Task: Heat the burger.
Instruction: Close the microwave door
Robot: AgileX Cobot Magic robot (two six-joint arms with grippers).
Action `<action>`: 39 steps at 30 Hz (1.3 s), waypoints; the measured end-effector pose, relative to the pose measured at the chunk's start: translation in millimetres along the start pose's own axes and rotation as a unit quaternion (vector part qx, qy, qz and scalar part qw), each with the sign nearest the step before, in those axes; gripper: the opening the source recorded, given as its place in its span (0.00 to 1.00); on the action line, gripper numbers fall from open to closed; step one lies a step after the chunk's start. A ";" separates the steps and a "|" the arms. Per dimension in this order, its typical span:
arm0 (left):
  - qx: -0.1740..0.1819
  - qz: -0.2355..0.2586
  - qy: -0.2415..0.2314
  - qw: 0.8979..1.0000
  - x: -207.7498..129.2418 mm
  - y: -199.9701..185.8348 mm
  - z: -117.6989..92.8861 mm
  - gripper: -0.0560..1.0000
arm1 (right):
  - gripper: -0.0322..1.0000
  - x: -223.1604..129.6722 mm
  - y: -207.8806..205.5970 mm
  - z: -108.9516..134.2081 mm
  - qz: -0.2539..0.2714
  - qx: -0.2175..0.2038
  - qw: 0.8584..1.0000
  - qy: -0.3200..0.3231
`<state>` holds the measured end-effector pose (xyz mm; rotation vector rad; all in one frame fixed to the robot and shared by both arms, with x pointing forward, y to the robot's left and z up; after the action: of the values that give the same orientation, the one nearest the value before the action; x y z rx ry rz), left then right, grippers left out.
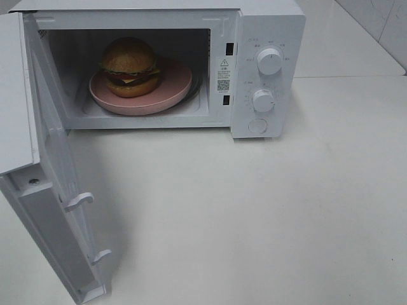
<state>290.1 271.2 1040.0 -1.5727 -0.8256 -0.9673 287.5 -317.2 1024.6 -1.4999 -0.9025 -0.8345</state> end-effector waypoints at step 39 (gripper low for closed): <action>0.101 -0.104 -0.060 0.988 28.2 132.5 60.7 0.05 | 0.72 0.0 0.0 0.0 0.000 0.000 1.000 0.000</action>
<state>429.9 305.3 1003.4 -1.3989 -1.1554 -0.9097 287.5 -317.2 1024.6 -1.4999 -0.9025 -0.8345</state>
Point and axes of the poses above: a point on each arm's last joint axis where the gripper is mounted, y pointing out along that axis toward the gripper, z along the wrist's bending axis when the last joint is at zero, x = y × z, the point moved 6 cm from there along y, pointing out along that axis toward the gripper, and after that the axes turned 2 degrees about -y, right-handed, at the moved point
